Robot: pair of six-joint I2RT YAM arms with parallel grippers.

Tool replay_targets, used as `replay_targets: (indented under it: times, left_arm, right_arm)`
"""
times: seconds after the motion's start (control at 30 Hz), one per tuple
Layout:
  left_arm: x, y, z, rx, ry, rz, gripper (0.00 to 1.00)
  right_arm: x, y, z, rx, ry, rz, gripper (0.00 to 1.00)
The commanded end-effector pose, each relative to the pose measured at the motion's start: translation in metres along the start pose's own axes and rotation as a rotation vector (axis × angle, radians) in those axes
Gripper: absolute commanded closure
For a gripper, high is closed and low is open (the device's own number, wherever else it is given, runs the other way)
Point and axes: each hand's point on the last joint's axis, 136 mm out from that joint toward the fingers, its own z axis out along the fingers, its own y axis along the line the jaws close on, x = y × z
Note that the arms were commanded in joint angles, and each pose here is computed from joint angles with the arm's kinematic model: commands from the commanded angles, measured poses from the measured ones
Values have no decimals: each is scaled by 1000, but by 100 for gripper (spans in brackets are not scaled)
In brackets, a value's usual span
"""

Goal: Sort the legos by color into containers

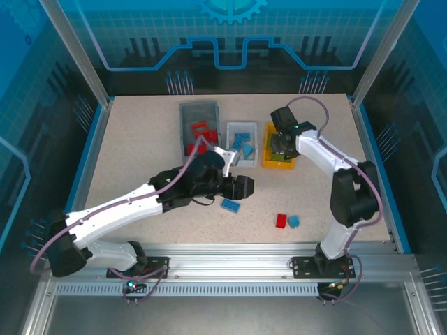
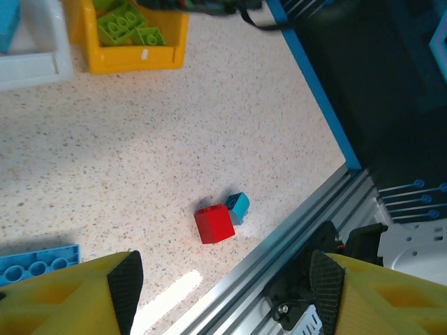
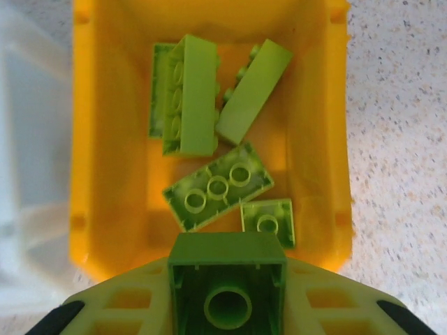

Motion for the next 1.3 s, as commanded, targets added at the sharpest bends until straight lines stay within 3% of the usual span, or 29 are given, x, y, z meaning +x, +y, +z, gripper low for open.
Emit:
replay_targets:
  times: [0.0, 0.13, 0.3, 0.5, 0.77, 1.0, 1.27]
  left_arm:
    - [-9, -20, 9, 21, -34, 81, 31]
    - [6, -23, 25, 13, 18, 139, 30]
    - [26, -21, 45, -8, 102, 211, 29]
    - [63, -30, 73, -7, 255, 287, 26]
    - [137, -21, 123, -60, 511, 338, 22]
    - [155, -10, 153, -114, 556, 303, 21]
    - [162, -11, 173, -108, 579, 291, 20]
  right_arm:
    - [-5, 0, 11, 5, 49, 27, 64]
    - [-5, -1, 20, 9, 70, 38, 55]
    - [-10, 1, 2, -21, 38, 41, 43]
    - [-20, 2, -65, -86, -103, 28, 44]
    - [6, -36, -146, -149, -210, 71, 39]
    - [38, -61, -207, -269, -284, 152, 31]
    - [73, -80, -230, -291, -286, 188, 29]
